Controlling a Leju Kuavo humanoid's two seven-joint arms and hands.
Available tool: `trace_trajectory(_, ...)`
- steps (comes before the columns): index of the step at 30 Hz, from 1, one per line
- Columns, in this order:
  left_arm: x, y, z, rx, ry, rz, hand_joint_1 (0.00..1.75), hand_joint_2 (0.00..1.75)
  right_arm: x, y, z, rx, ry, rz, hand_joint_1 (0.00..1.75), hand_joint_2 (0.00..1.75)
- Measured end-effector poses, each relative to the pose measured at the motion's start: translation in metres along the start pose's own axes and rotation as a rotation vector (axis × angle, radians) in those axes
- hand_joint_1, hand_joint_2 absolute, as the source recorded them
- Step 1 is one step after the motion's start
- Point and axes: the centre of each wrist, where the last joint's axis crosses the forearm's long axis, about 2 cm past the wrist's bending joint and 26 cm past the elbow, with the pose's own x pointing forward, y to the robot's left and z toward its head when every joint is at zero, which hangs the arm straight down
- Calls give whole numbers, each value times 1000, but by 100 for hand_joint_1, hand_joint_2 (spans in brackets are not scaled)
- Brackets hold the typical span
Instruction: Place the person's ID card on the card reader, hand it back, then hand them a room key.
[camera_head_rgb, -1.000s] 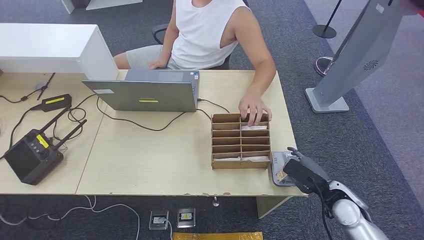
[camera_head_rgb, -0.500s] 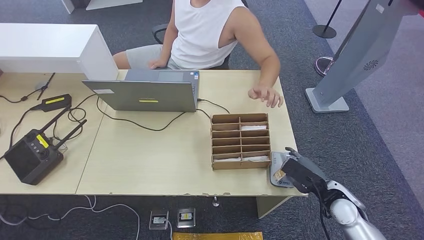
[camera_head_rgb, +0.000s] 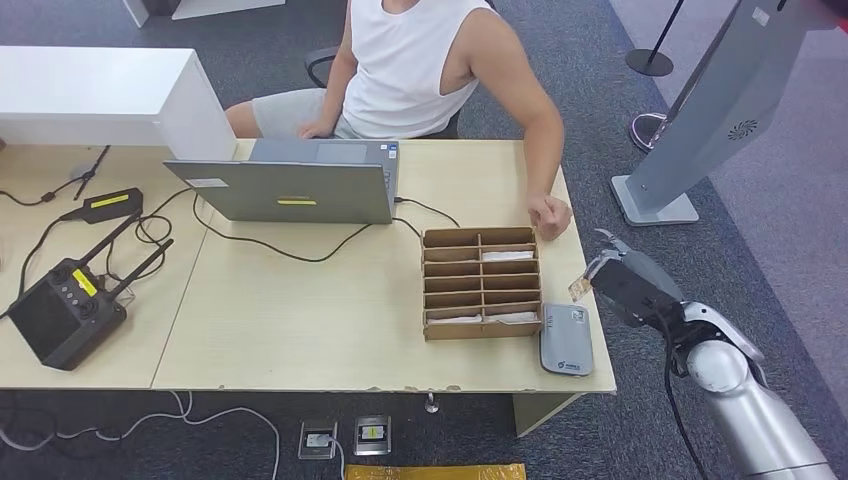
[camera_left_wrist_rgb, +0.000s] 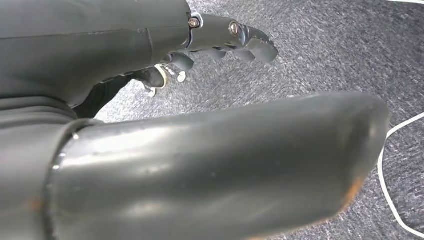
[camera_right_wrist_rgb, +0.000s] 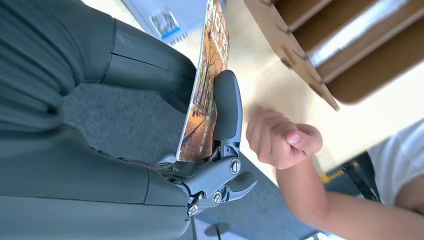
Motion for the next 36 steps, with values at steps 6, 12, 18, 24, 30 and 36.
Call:
trace_trajectory(6, 7, 4, -3, -8, -19, -21, 0, 0, 22, -72, -37, -175, -138, 105, 175, 175)
trace_trajectory(12, 15, 6, -5, -24, -37, -46, 0, 0, 42, -111, -60, -274, -181, 213, 175, 175)
trace_trajectory(18, 26, 11, -9, -32, -61, -62, 0, 0, 65, -136, -94, -369, -203, 328, 175, 175)
trace_trajectory(24, 28, 13, -10, -37, -67, -73, 0, 0, 71, -129, -119, -366, -191, 337, 175, 175)
trace_trajectory(30, 28, 14, -10, -45, -65, -73, 0, 0, 67, -108, -133, -316, -161, 324, 148, 175)
trace_trajectory(36, 26, 14, -10, -49, -60, -69, 0, 0, 61, -90, -139, -271, -132, 314, 0, 175)
